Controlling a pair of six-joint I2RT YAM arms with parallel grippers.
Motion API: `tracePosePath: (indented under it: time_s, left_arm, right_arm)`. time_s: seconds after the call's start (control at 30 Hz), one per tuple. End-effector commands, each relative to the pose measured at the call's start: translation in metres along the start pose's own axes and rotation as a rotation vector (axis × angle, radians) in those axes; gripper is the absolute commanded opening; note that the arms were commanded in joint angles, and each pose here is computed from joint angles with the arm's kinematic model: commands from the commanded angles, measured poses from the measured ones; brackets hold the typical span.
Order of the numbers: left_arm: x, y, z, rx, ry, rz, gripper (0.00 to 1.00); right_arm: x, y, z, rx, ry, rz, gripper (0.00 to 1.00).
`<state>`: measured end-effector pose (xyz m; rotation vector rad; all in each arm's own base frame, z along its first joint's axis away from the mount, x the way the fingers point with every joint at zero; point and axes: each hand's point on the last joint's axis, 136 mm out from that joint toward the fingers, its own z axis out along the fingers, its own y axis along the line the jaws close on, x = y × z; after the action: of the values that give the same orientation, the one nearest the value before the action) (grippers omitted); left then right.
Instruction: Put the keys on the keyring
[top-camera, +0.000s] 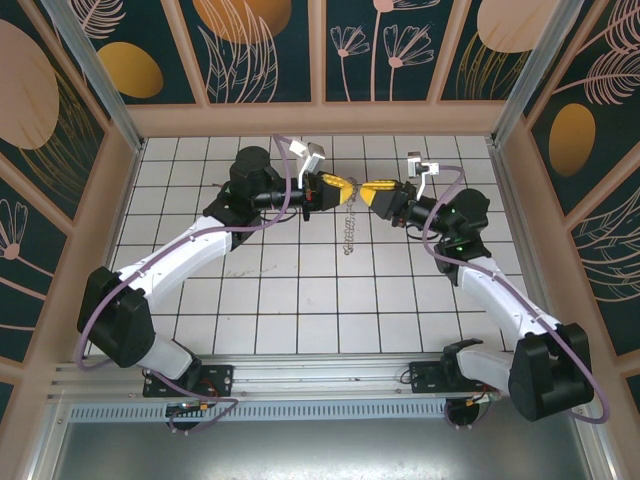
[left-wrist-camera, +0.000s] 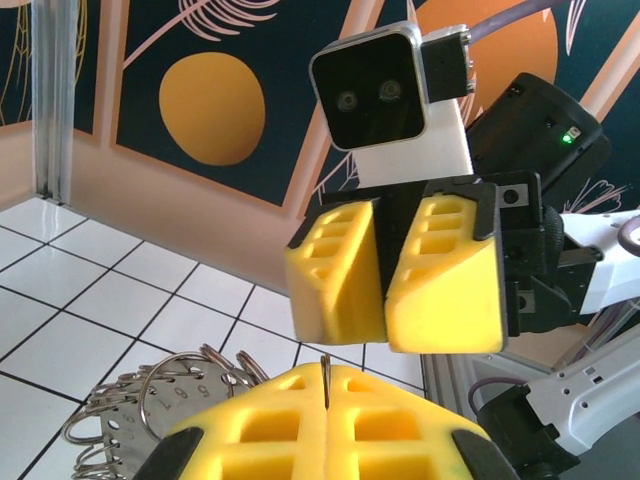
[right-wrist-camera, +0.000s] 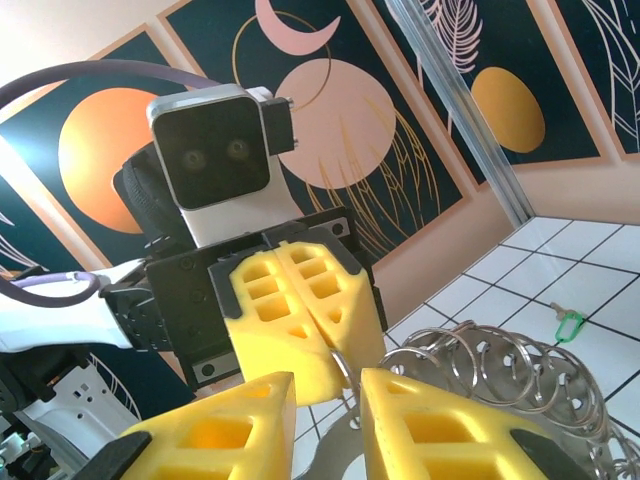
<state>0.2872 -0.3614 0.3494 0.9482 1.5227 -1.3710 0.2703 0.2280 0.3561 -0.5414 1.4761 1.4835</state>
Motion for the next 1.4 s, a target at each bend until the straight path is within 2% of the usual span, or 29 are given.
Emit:
tracePosePath:
  time_s: [0.0, 0.83, 1.03, 1.2, 1.33, 1.37]
  left_arm:
    - [-0.034, -0.023, -0.007, 0.052, -0.072, 0.09, 0.0]
    - [-0.033, -0.023, -0.005, 0.078, -0.074, 0.078, 0.0]
    - [-0.03, -0.023, -0.003, 0.095, -0.066, 0.071, 0.0]
    - [-0.027, -0.023, -0.002, 0.104, -0.058, 0.06, 0.0]
    - [-0.031, -0.02, -0.002, 0.089, -0.081, 0.039, 0.0]
    - [-0.034, -0.018, -0.002, 0.075, -0.096, 0.033, 0.05]
  right_arm:
    - [-0.001, 0.005, 0.0, -0.022, -0.018, -0.05, 0.25]
    - [0.003, 0.009, 0.011, -0.073, 0.0, -0.048, 0.21]
    - [-0.001, 0.012, 0.013, -0.079, -0.007, -0.059, 0.15]
    - [-0.007, 0.015, 0.014, -0.083, -0.024, -0.069, 0.0]
    - [-0.012, 0.016, 0.013, -0.079, -0.055, -0.071, 0.0]
    - [-0.013, 0.015, 0.013, -0.075, -0.063, -0.072, 0.0]
